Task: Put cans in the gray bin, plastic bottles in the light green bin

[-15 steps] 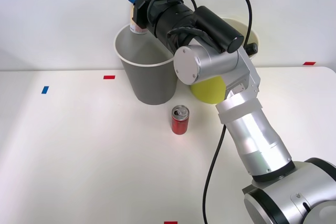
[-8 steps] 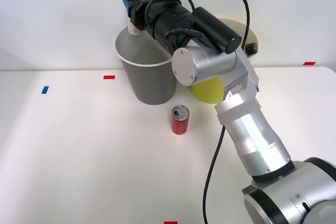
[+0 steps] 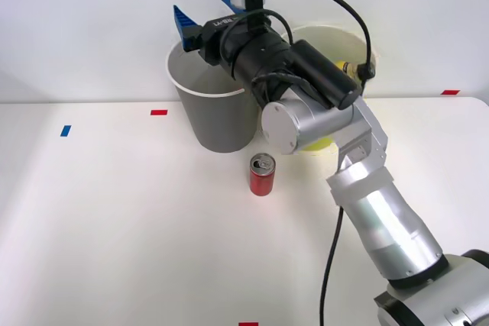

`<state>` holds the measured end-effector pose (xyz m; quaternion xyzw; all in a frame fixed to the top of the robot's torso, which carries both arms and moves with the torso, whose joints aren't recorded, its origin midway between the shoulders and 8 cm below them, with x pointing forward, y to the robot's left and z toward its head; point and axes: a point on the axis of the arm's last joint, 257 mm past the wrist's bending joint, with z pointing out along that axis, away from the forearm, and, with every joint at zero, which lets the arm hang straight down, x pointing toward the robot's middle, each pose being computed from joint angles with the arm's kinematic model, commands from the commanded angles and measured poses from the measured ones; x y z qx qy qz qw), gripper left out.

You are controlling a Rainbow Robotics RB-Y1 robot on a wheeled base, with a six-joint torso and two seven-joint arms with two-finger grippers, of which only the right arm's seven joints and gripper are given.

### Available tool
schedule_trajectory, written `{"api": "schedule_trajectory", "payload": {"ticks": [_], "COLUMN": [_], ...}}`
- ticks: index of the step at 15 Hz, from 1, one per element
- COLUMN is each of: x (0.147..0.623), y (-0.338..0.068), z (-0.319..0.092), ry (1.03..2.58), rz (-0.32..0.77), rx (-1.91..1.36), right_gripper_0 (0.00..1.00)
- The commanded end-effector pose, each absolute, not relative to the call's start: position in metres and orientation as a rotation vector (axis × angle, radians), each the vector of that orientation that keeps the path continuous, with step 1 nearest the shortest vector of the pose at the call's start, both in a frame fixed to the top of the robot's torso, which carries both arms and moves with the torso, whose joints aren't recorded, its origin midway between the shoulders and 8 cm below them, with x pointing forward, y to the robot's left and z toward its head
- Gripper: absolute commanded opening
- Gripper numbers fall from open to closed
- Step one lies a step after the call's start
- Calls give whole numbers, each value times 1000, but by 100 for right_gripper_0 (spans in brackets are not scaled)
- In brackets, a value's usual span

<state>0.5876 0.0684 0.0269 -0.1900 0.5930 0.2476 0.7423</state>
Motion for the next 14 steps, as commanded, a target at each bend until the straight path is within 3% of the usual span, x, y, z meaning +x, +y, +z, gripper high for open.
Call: {"api": "schedule_trajectory", "payload": {"ticks": [1,10,14], "x": [562,440,394], "y": [36,-76,-109], "z": [15,-54,-93], "ry": [1273,1280,1268], "rz": [490,414,406], "rx": [-445,-387,-347], "right_gripper_0": [83,83,83]}}
